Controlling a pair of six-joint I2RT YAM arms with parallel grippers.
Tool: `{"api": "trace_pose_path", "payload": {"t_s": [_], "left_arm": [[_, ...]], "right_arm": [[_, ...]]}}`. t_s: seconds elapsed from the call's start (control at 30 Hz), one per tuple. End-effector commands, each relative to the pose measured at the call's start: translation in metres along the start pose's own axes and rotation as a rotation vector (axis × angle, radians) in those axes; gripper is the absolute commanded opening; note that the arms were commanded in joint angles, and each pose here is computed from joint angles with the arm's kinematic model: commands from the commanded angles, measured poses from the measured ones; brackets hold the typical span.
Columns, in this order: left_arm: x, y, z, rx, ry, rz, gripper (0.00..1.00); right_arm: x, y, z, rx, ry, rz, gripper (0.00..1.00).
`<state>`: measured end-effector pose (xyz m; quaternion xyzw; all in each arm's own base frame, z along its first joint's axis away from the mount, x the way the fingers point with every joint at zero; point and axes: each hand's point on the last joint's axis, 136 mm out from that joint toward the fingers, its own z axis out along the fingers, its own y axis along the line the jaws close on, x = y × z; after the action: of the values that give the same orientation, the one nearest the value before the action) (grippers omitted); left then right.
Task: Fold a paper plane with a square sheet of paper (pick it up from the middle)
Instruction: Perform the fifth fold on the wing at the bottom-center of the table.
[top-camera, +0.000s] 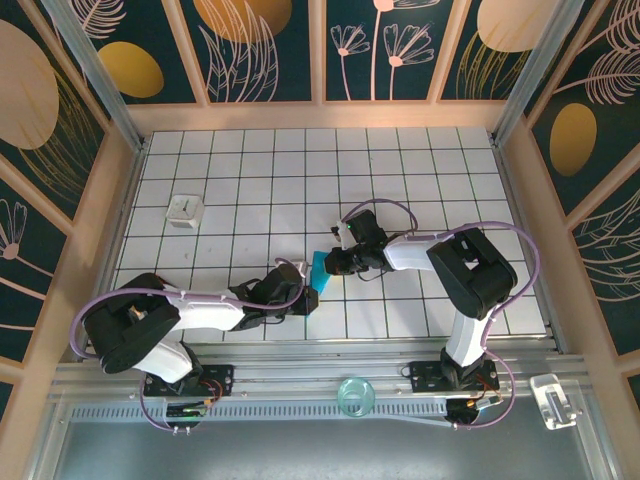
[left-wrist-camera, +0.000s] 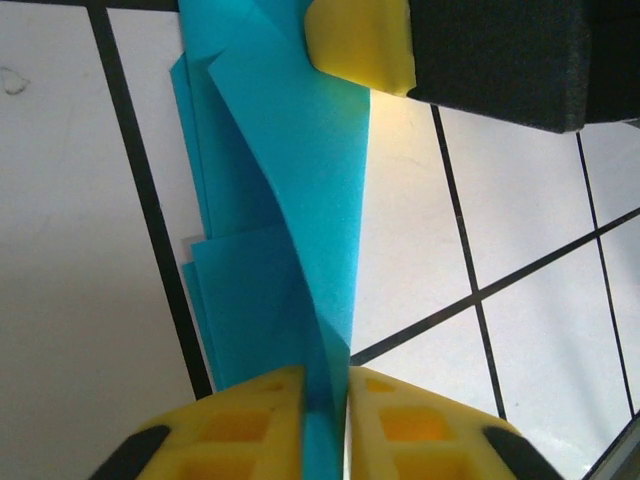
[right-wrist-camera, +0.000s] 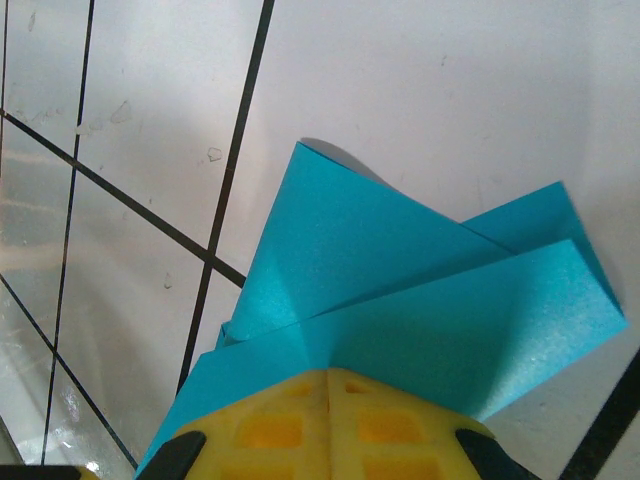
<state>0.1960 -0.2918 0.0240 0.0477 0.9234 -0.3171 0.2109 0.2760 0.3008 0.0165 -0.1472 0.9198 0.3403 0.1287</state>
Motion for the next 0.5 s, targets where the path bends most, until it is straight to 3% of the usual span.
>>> {"api": "trace_pose_path", "payload": {"t_s": [0.0,0.47], "left_arm": [[-0.0006,-0.0025,0.0008,0.005,0.003,-0.006,0.15],[0.0090,-0.0022,-0.0026,0.067,0.010,-0.117,0.09]], "right_arm": [[0.0264,-0.0385,0.0074,0.142,0.077,0.052,0.06],[0.0308,-0.0408,0.0071,0.145,0.080,0.061,0.06]]}}
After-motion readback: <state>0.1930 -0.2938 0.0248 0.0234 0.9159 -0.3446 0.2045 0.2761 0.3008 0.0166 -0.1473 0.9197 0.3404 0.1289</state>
